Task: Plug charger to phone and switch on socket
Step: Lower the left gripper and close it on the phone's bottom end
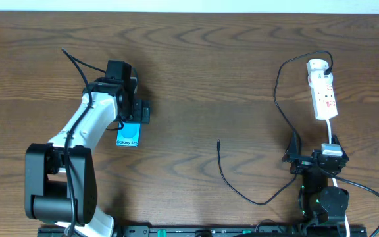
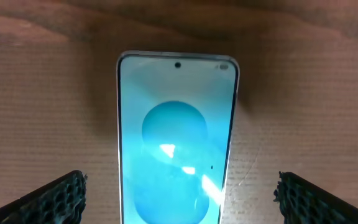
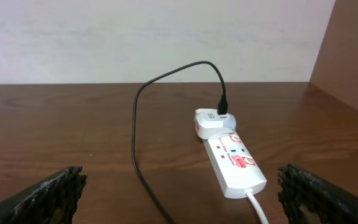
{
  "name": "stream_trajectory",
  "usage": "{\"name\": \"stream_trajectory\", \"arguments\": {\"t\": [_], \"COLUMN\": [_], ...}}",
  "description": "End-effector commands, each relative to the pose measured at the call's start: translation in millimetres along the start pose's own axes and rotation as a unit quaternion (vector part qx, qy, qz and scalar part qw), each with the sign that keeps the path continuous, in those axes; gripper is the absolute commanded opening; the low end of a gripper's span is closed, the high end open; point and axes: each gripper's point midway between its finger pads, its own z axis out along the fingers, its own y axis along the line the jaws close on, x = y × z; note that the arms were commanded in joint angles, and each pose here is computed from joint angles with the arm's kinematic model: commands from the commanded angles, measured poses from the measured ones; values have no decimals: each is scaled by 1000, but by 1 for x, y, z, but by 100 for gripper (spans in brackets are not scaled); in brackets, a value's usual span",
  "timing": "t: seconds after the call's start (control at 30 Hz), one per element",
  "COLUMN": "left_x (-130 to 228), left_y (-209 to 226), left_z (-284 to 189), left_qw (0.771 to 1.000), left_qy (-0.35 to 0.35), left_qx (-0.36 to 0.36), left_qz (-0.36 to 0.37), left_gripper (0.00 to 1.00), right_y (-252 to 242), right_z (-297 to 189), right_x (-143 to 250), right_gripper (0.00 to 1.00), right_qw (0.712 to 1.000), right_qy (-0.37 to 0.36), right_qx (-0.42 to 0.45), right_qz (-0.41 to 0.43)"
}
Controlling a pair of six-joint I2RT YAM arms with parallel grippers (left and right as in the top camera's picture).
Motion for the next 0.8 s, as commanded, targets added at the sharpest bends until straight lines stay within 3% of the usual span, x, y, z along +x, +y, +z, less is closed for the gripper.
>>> {"name": "stream_trajectory", "arguments": {"t": [0.0,0.17,0.77], "left_x": [9,17,14], "left_y": [6,6,7], "left_z": [18,39,39], "left_qw": [999,998,999], "left_qy": [23,49,44], "left_qx": [-15,-17,-20], "left_qz": [-21,-20,-21], "left_gripper": [98,98,98], "right_y": [-2,-2,-2], "right_z": [0,0,0], "right_x": [1,1,1], "right_gripper": [99,99,99], "right_qw": [1000,1000,1000], "right_qy": [1,1,1], "right_qx": [4,4,4], "right_qz": [6,6,6]}}
